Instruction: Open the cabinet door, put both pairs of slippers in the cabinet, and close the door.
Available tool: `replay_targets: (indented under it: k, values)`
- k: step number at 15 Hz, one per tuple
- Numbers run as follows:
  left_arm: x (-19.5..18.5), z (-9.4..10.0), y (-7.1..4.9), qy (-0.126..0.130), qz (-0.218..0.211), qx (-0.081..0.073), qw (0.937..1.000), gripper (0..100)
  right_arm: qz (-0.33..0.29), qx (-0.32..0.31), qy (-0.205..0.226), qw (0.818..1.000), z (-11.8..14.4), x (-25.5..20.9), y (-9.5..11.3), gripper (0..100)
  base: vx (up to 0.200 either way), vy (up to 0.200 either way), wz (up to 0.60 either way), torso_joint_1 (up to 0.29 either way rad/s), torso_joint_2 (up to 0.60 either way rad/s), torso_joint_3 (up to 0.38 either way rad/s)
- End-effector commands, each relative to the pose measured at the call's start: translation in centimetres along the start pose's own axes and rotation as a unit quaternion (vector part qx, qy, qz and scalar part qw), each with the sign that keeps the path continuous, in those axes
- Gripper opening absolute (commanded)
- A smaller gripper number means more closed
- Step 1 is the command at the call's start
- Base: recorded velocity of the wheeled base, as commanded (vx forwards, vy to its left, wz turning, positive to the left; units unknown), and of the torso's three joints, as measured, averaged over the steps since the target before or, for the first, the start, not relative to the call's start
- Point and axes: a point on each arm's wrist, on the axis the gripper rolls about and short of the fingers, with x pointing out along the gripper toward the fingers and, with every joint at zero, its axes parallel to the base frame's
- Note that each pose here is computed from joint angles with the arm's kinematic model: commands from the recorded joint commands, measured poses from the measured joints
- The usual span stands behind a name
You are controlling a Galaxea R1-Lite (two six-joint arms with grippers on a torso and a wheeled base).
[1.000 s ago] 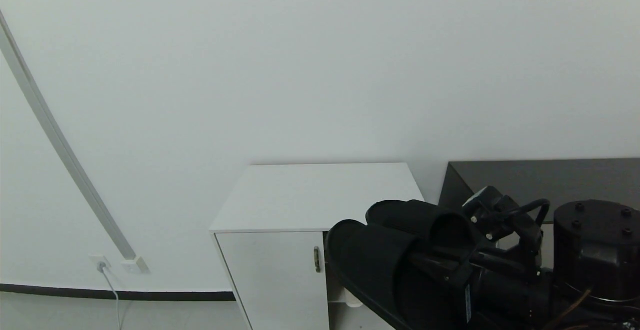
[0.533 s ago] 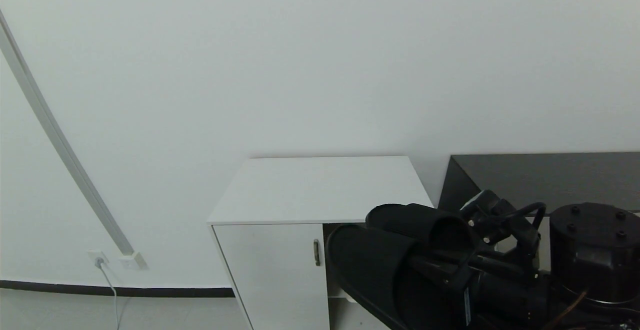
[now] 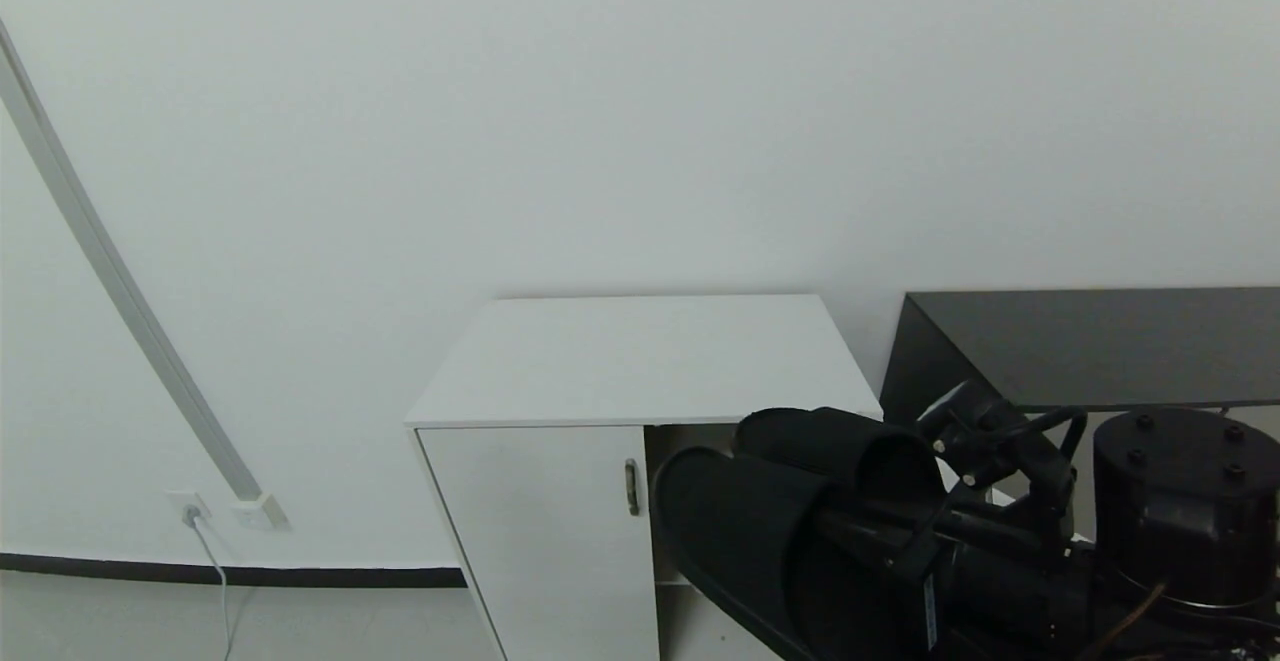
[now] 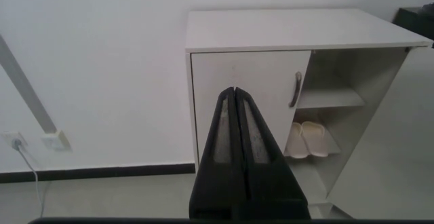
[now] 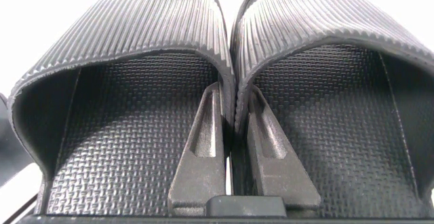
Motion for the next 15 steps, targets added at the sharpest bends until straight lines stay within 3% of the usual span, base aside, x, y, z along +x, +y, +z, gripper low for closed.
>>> replay_targets:
  k: [1, 15]
  values:
    - [0.00, 0.00, 0.00, 0.000, 0.000, 0.000, 1.0000, 0, 0.000, -0.001, 0.002, 1.000, -0.11, 0.08, -0.01, 0, 0.000, 0.000, 0.00, -0.154, 0.35, 0.203]
    - [0.00, 0.00, 0.00, 0.000, 0.000, 0.000, 1.0000, 0, 0.005, -0.007, 0.010, 1.000, -0.66, -0.09, 0.24, 0, 0.000, 0.000, 0.00, -0.191, 0.46, 0.262]
